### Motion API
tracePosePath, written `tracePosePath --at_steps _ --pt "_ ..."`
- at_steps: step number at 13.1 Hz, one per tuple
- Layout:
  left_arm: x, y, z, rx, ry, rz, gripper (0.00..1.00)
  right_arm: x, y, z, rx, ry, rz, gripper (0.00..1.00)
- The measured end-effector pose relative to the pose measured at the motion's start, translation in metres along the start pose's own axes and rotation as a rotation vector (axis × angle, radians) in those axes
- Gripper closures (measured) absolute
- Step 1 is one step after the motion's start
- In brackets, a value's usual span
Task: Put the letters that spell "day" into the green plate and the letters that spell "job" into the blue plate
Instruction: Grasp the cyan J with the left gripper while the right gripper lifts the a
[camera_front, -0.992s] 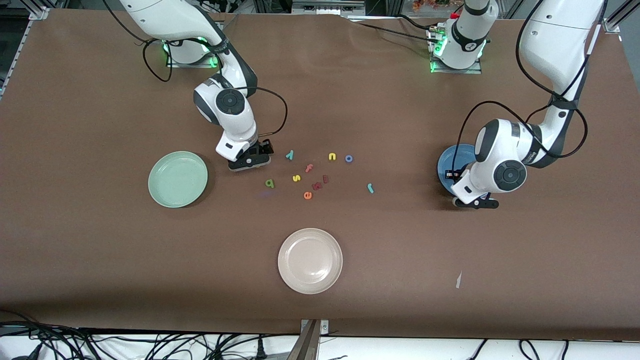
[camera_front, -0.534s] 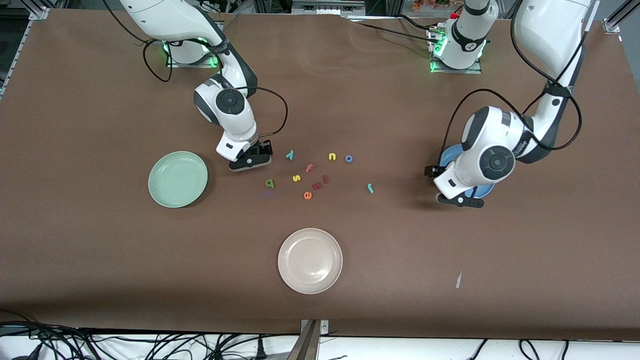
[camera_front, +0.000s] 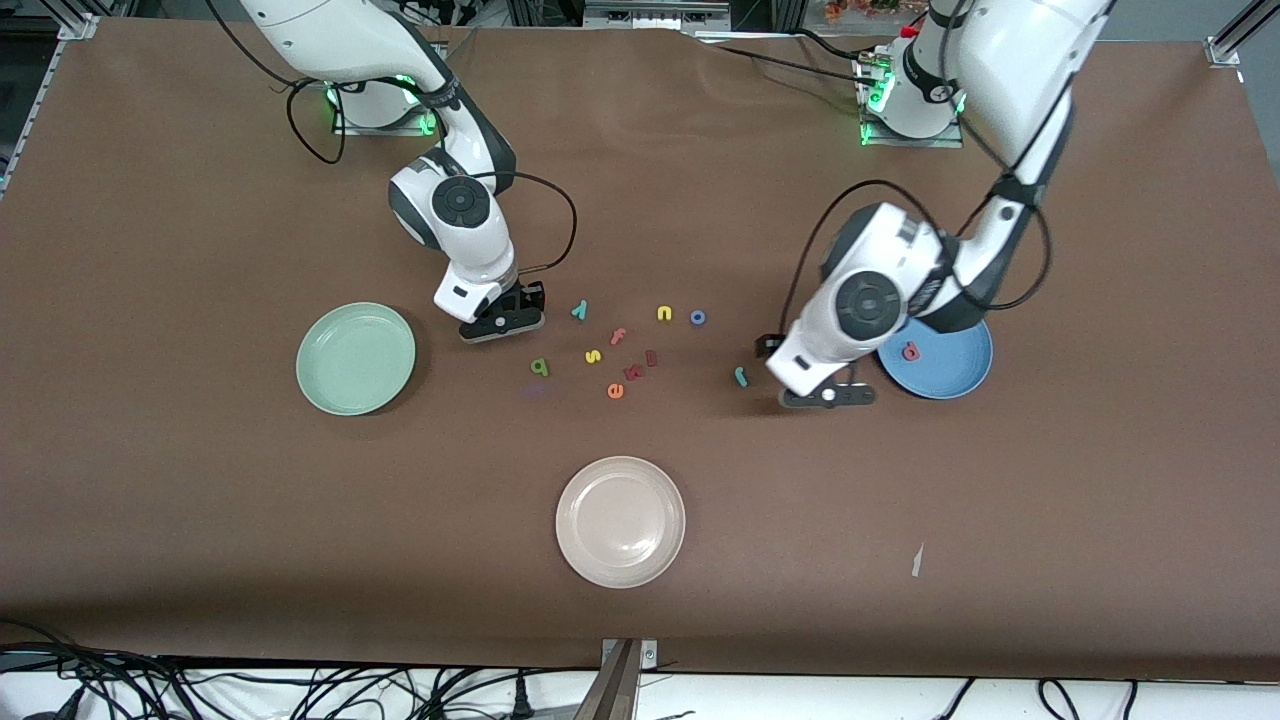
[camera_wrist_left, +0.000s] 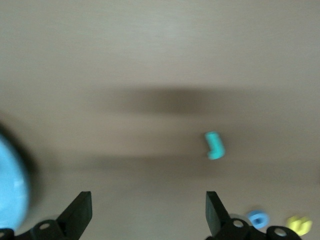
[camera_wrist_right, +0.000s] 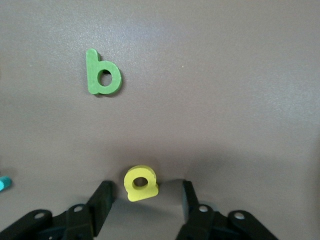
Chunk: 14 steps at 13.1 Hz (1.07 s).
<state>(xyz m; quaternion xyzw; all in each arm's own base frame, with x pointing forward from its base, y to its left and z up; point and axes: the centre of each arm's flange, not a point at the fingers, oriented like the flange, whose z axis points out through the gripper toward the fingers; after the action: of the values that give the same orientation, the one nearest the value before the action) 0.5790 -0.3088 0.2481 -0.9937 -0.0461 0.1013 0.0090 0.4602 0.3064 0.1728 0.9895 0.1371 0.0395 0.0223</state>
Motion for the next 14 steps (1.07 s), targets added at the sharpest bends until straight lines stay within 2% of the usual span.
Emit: tracePosePath --at_steps 1,2,3,4,6,7,8,10,11,12,13,14 --pt "0.000 0.022 0.012 -0.006 -0.003 -0.026 0.00 0.000 0.000 0.000 0.000 0.000 0.000 0.39" --pt "0.003 0.038 0.026 -0.021 0.004 -0.043 0.00 0.000 -0.001 -0.001 0.002 0.003 -0.001 0.45" --pt "0.008 0.047 0.039 -0.044 0.019 -0.052 0.00 0.000 -0.001 -0.001 0.002 0.003 -0.001 0.45" --pt "0.014 0.050 0.051 -0.063 0.031 -0.058 0.00 0.000 -0.002 -0.001 0.003 0.004 -0.002 0.49" --pt "0.022 0.048 0.064 -0.071 0.034 -0.068 0.00 0.000 -0.002 -0.001 0.003 0.005 -0.002 0.50" --pt "0.024 0.046 0.065 -0.071 0.035 -0.071 0.08 0.000 -0.002 -0.002 0.004 0.006 -0.003 0.55" --pt "0.026 0.045 0.064 -0.072 0.037 -0.074 0.09 0.001 -0.003 -0.002 0.005 0.008 -0.003 0.56" --pt "0.027 0.042 0.064 -0.073 0.037 -0.078 0.29 0.001 -0.004 -0.003 0.007 0.011 -0.004 0.61" --pt "0.027 0.042 0.066 -0.071 0.034 -0.079 0.39 0.001 -0.004 -0.003 0.008 0.013 -0.005 0.68" --pt "0.027 0.042 0.069 -0.069 0.030 -0.079 0.39 0.001 -0.004 -0.003 0.008 0.013 -0.005 0.68" --pt "0.027 0.042 0.072 -0.067 0.026 -0.080 0.46 0.001 -0.004 -0.004 0.008 0.014 -0.005 0.71" --pt "0.027 0.042 0.073 -0.066 0.024 -0.081 0.47 0.001 -0.004 -0.004 0.008 0.014 -0.005 0.71"
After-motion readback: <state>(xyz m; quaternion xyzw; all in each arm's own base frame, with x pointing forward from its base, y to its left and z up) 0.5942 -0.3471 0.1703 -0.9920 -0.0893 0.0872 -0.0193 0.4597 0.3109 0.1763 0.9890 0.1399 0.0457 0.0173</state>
